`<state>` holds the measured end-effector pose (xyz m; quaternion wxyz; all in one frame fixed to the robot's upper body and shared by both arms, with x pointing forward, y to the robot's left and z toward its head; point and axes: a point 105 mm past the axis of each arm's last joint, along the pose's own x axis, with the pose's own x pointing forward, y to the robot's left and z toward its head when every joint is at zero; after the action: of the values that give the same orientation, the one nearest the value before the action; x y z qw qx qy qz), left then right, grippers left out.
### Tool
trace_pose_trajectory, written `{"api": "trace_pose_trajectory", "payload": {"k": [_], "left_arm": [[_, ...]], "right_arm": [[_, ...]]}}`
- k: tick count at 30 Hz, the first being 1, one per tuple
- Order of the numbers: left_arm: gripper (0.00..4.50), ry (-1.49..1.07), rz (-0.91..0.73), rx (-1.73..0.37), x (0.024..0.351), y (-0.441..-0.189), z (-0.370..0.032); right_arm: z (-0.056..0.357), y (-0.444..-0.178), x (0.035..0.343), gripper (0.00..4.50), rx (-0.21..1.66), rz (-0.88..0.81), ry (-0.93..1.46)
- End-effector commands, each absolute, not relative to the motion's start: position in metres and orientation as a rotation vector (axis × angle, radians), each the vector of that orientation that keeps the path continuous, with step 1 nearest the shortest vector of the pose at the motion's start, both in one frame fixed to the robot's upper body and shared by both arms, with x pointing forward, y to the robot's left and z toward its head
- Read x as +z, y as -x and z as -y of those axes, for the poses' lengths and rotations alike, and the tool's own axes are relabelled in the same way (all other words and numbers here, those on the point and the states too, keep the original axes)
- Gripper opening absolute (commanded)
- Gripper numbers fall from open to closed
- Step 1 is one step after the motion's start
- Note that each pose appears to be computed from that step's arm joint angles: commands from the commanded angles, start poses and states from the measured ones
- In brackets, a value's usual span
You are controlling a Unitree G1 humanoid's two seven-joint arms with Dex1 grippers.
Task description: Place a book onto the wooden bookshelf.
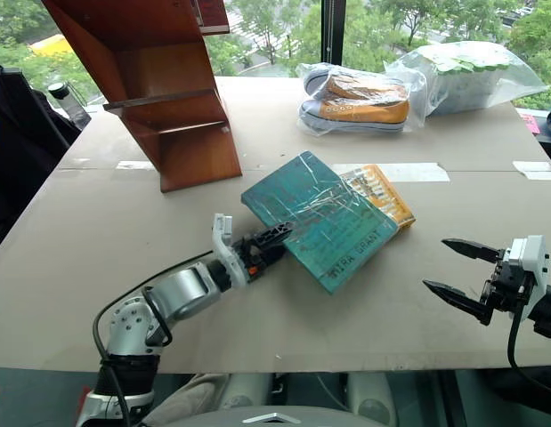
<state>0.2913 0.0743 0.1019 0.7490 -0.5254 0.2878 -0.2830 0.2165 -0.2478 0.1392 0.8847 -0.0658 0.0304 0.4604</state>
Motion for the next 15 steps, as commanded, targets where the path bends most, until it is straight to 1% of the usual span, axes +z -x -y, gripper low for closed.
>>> {"api": "trace_pose_trajectory", "payload": {"k": [1,4,8,9,11,12,15], "left_arm": [[4.42,1.177,-0.634,-0.636,0.105,-0.295,-0.068],[3.64,1.192,-0.628,-0.625,0.104,-0.297,-0.069],[1.81,1.208,-0.607,-0.61,0.104,-0.296,-0.076],[1.16,1.212,-0.594,-0.608,0.106,-0.296,-0.078],[0.29,1.217,-0.572,-0.607,0.109,-0.294,-0.081],[0.04,1.219,-0.556,-0.61,0.112,-0.294,-0.083],[0.04,1.229,-0.522,-0.634,0.121,-0.289,-0.086]], "right_arm": [[0.246,-0.211,0.161,4.5,0.953,-0.007,0.136],[0.243,-0.208,0.167,4.5,0.956,0.004,0.11],[0.24,-0.206,0.171,4.5,0.963,0.004,0.09],[0.24,-0.206,0.171,4.5,0.965,0.003,0.09],[0.239,-0.207,0.171,4.5,0.969,0.002,0.089],[0.238,-0.207,0.172,4.5,0.973,0.003,0.088],[0.236,-0.21,0.172,4.5,0.983,0.005,0.087]]}}
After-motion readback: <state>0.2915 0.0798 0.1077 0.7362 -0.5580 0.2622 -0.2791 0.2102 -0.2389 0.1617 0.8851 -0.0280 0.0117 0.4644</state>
